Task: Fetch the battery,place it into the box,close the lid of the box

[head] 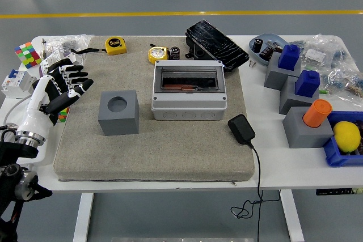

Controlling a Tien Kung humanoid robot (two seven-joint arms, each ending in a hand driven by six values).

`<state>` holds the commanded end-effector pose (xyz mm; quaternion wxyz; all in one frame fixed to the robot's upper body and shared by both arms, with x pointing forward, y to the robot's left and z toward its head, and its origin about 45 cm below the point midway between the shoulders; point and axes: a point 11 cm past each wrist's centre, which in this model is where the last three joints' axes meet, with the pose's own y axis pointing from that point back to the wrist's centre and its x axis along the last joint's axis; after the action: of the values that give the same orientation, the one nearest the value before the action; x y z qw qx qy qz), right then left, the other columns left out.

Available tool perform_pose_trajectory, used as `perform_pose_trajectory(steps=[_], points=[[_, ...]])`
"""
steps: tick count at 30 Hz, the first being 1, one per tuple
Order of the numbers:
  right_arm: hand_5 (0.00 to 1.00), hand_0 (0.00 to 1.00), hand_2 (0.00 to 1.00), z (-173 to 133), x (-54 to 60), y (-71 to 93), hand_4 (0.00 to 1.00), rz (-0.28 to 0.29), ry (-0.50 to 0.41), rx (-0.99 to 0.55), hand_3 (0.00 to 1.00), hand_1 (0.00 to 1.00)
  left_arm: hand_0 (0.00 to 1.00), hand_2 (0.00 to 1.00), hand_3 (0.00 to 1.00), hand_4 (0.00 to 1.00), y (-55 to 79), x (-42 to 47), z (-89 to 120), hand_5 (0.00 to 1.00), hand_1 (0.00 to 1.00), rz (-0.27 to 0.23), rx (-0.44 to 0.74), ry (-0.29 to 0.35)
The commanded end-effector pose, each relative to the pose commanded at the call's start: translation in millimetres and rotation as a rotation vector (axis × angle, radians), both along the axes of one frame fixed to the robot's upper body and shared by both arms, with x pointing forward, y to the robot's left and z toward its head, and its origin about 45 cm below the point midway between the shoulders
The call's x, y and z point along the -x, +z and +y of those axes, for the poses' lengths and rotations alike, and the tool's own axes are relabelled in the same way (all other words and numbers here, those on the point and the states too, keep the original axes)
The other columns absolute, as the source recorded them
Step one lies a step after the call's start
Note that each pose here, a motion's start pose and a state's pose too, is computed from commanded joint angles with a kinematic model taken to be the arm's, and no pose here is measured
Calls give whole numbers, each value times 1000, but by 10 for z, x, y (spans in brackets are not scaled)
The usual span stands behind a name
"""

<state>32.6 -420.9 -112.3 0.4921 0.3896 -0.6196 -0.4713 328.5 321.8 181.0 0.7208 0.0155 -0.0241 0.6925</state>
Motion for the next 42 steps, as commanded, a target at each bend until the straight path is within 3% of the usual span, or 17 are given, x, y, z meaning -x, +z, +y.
perform_pose_trajectory(steps=[12, 42], points=[[553, 742, 709, -12, -61, 11, 998, -9, 0, 3, 706, 707, 507, 583, 615, 998, 30, -25, -6, 296, 590, -9, 2, -1], [554, 741, 709, -10, -92, 13, 998, -14, 5, 1, 706, 707, 504, 581, 612, 998, 73, -63, -22, 292, 588, -18, -3, -9]])
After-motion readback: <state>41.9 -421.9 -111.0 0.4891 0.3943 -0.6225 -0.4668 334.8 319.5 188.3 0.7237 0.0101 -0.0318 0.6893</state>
